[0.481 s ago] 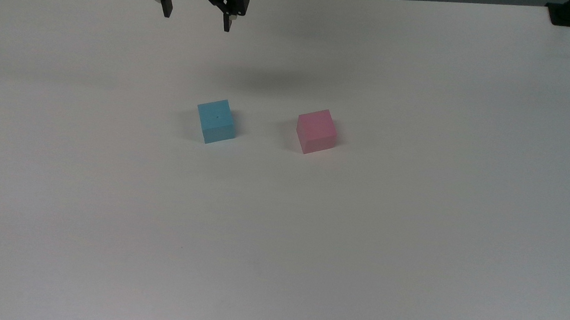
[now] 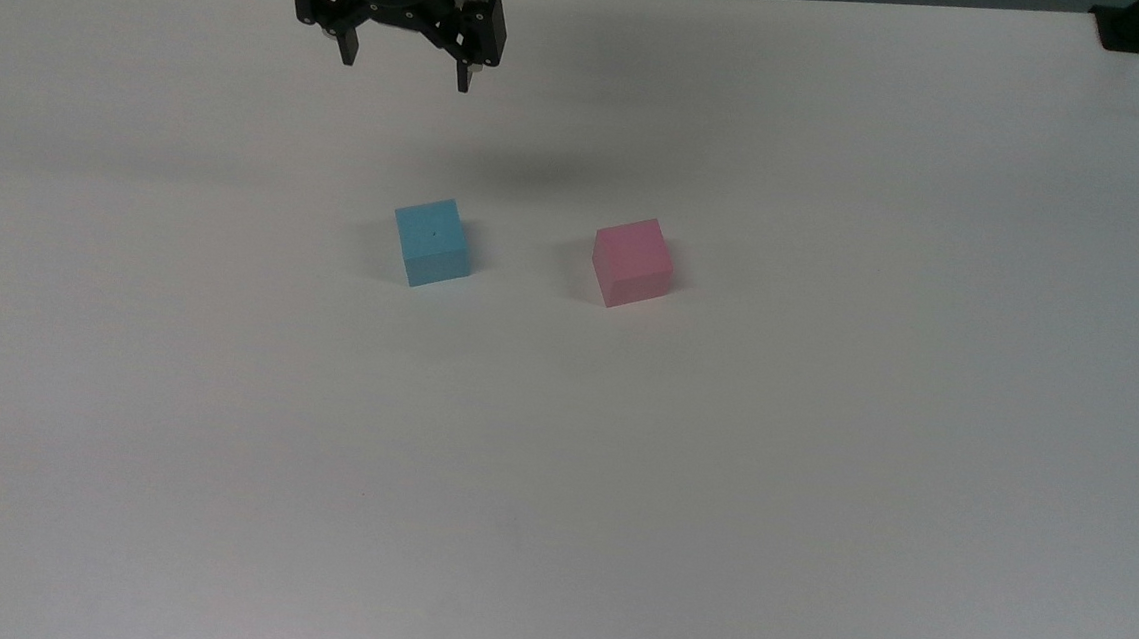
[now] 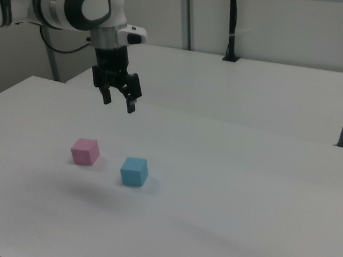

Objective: Put blue cube on pink cube
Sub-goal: 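Move the open gripper down over the light-blue cube, then close the gripper on the light-blue cube, then lift the light-blue cube and carry it above the pink cube, then lower the light-blue cube onto the pink cube's top face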

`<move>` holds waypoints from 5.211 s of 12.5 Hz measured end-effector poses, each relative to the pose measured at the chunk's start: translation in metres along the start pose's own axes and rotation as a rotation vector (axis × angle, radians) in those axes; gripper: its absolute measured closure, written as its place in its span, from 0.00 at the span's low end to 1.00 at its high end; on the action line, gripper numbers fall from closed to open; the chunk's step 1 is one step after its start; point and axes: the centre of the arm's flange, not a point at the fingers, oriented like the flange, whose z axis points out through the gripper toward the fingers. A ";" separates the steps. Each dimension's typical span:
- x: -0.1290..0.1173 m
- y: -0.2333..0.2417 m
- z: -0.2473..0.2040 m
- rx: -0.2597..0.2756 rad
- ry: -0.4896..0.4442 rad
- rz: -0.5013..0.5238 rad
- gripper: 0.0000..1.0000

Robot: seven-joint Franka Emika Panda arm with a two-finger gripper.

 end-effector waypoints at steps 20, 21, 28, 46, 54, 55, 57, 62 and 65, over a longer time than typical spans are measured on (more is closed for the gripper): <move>0.043 -0.048 0.169 -0.069 -0.042 -0.247 0.00; 0.042 -0.041 0.182 -0.076 -0.047 -0.269 0.00; 0.039 -0.036 0.236 -0.134 -0.086 -0.326 0.05; 0.002 -0.127 0.042 0.009 0.034 -0.159 0.35; -0.004 -0.202 0.056 0.008 0.022 -0.177 0.37; -0.002 -0.203 0.064 0.003 0.010 -0.177 0.37; 0.003 -0.207 0.087 -0.010 -0.024 -0.180 0.37; 0.008 -0.229 0.144 -0.043 -0.099 -0.209 0.37; 0.011 -0.230 0.155 -0.056 -0.090 -0.216 0.37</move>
